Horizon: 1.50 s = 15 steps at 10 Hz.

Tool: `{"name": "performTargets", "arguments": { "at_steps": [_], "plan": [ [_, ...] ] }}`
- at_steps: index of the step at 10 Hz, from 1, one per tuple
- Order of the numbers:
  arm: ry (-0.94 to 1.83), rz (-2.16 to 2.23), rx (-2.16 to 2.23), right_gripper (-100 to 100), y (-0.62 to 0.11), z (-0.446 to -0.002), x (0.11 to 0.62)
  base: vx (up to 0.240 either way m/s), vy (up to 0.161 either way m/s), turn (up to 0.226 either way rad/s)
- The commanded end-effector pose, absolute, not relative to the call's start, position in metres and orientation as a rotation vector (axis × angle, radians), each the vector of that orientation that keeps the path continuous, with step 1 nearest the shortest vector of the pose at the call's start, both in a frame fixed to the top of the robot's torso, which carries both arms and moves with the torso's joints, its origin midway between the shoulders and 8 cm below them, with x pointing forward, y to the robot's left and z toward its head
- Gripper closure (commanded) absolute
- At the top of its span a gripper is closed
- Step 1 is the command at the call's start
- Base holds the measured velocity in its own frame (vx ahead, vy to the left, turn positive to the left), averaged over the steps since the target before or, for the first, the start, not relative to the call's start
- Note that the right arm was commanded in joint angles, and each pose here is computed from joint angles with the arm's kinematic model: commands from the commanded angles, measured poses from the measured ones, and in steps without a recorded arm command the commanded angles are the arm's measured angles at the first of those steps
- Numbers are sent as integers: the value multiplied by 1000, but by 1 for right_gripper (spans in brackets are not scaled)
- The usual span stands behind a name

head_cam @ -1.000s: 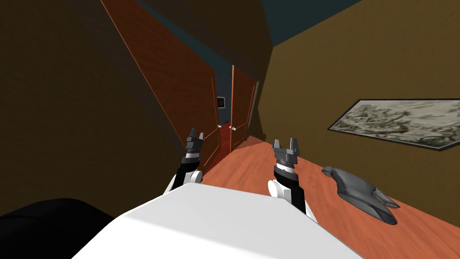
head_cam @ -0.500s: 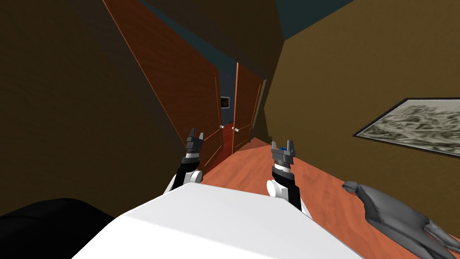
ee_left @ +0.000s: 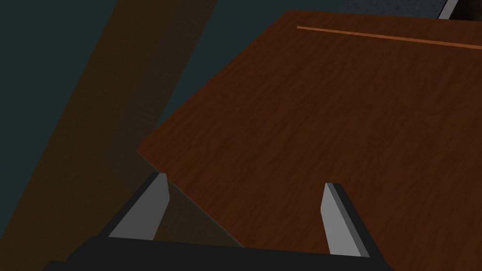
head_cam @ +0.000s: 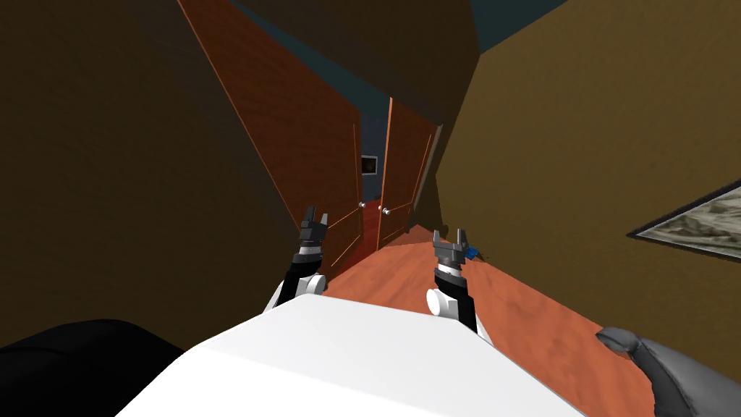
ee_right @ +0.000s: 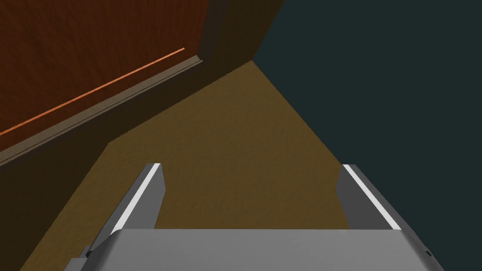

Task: Push the door open

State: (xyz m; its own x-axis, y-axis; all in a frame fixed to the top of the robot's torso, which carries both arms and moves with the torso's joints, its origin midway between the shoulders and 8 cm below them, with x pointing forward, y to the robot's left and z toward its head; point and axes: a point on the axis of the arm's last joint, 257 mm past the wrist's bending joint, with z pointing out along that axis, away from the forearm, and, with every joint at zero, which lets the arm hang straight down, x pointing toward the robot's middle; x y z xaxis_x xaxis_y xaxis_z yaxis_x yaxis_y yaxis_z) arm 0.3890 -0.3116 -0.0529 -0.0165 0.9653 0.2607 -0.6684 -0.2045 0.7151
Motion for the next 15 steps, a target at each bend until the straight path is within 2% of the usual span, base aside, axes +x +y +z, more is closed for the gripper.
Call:
{"name": "performTargets", "arguments": {
  "at_steps": [1, 15],
  "plan": [
    [460, 1616, 888, -100, -315, -61, 395, 101, -123, 269],
    [357, 1791, 1165, -100, -331, -145, 431, 65, -98, 201]
  ]
}}
